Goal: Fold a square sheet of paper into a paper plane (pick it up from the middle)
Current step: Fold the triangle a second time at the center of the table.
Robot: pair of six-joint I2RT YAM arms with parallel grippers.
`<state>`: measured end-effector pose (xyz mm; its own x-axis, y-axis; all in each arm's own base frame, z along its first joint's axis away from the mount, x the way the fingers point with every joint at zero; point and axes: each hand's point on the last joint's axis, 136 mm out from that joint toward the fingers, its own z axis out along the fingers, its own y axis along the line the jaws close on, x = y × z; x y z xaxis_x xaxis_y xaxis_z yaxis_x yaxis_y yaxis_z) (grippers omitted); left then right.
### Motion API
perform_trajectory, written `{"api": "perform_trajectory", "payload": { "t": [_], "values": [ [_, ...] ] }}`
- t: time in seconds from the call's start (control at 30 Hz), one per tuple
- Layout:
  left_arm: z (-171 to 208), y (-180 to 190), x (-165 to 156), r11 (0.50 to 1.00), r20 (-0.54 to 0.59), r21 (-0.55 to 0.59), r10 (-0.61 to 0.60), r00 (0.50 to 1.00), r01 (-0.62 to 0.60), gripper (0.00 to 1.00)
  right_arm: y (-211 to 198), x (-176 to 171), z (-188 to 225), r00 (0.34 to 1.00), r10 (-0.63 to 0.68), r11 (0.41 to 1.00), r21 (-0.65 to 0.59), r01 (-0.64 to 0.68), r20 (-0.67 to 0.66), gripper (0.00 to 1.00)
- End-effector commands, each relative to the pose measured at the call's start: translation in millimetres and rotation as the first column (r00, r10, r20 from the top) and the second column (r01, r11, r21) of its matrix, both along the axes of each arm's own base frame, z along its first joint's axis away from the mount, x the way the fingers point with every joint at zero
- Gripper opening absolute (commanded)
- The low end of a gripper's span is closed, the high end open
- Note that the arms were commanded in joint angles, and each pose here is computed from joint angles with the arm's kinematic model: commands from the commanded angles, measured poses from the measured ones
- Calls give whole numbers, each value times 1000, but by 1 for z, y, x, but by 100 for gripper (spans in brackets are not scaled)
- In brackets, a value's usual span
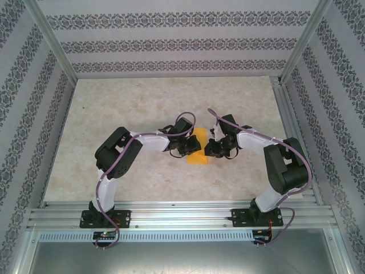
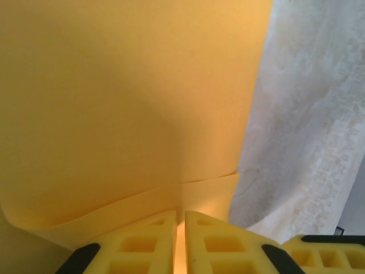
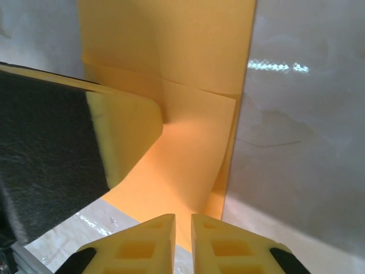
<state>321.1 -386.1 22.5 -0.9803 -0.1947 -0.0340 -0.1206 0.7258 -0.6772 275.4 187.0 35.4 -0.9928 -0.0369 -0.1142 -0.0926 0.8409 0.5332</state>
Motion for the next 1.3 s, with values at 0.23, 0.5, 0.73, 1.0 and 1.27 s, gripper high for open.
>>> {"api": "perform_trajectory", "payload": {
  "t": [0.23,0.5,0.73,1.0,1.27],
  "values": [
    [0,-4,-2,1000,17,-6,-8,1000,8,15,24,-3,4,1000,28,993,111,-28,5,7],
    [-2,-4,-2,1000,14,-3,-6,1000,6,15,16,-12,-15,999,14,998,64,-11,-52,9],
    [0,-4,0,1000,24,1,-11,1000,11,15,-5,-26,-48,992,2,998,-66,-10,-124,9],
    [0,13,16,999,82,41,-2,997,-1,15,-25,-39,-65,985,-3,984,-179,-28,-171,4],
    [-10,32,37,998,162,54,8,987,-17,15,-30,-44,-70,982,2,978,-204,-42,-189,2]
  ]
}}
